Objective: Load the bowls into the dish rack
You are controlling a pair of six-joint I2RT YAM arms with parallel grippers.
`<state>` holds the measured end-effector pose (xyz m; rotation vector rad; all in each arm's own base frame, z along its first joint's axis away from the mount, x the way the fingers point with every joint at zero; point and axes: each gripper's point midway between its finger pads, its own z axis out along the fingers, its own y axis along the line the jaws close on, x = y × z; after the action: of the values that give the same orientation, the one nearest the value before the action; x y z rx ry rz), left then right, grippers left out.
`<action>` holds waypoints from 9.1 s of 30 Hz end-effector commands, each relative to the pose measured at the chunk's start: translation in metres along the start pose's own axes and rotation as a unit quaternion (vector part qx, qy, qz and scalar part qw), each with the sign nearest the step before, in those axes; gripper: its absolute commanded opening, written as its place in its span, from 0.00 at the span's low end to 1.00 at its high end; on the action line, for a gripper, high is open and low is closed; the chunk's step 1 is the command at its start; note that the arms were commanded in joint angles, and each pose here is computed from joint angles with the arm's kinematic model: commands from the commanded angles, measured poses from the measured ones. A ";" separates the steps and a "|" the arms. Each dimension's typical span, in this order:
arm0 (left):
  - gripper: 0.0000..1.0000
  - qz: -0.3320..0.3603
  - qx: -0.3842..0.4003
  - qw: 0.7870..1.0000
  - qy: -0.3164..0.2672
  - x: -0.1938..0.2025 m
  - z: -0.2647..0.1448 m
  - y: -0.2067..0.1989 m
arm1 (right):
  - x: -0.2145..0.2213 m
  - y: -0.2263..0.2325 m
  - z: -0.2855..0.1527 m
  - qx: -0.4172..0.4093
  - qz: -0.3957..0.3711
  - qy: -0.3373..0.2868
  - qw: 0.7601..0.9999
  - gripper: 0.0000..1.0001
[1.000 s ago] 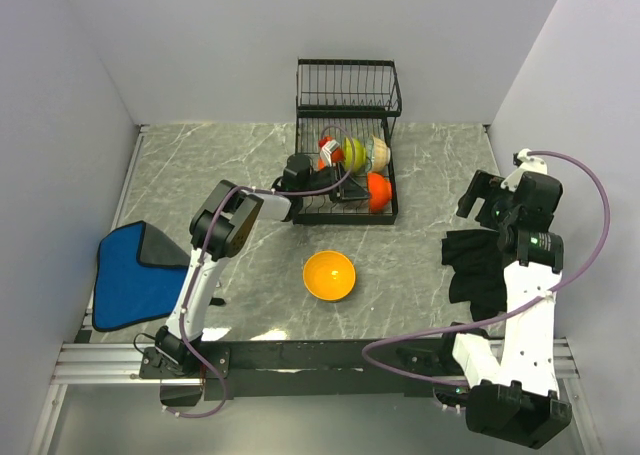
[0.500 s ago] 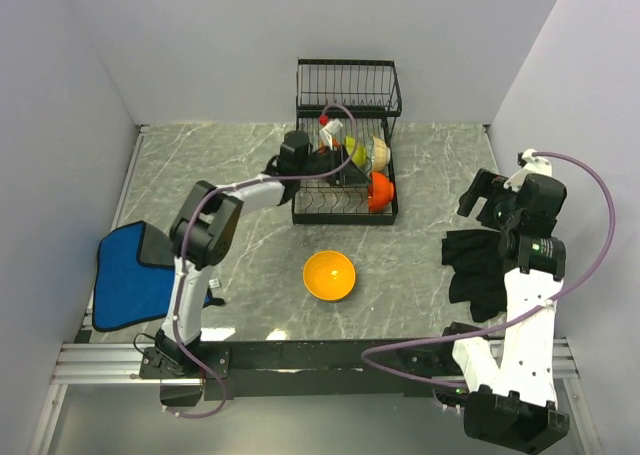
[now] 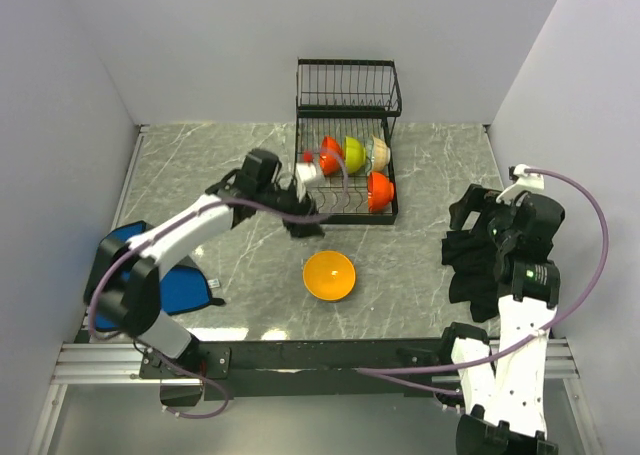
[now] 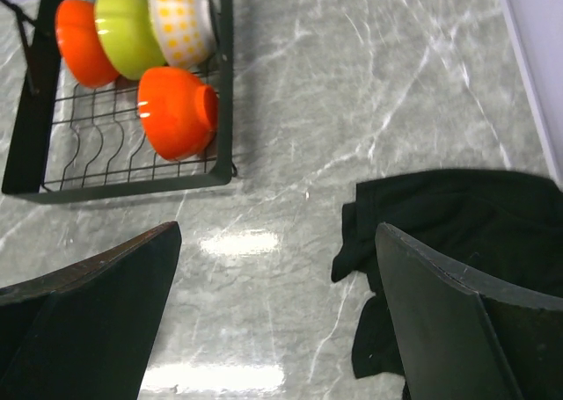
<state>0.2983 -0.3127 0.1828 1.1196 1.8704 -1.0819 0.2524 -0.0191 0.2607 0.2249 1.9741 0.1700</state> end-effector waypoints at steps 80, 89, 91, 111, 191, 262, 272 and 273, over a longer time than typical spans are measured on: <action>0.01 0.363 0.123 0.906 0.183 0.104 0.016 -0.122 | -0.004 0.019 -0.050 -0.025 -0.039 -0.097 0.994 1.00; 0.01 0.354 0.137 0.901 0.209 0.135 0.011 -0.119 | -0.003 0.018 -0.049 -0.023 -0.043 -0.092 0.995 1.00; 0.01 0.355 0.132 0.903 0.203 0.124 0.011 -0.120 | -0.003 0.018 -0.049 -0.022 -0.042 -0.092 0.995 1.00; 0.01 -0.012 0.082 0.996 -0.033 -0.056 0.011 -0.067 | -0.022 0.018 -0.047 -0.014 -0.038 -0.070 0.997 1.00; 0.44 -0.165 -0.209 0.959 -0.100 -0.101 0.088 0.086 | -0.032 -0.003 0.011 0.009 -0.024 0.001 1.000 1.00; 0.01 -0.365 -0.054 0.914 -0.168 -0.112 0.056 0.075 | -0.039 -0.004 0.017 0.012 -0.010 -0.007 1.000 1.00; 0.01 -0.392 0.070 0.895 -0.200 -0.119 0.061 0.058 | -0.043 -0.007 0.016 0.019 -0.016 -0.001 1.000 1.00; 0.01 -0.389 0.078 0.895 -0.202 -0.119 0.063 0.058 | -0.043 -0.007 0.017 0.020 -0.016 0.000 1.000 1.00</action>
<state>0.4155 -0.3805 0.2003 0.0212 2.1039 -1.5788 0.2805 -0.0326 0.2683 0.2410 2.0270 0.1409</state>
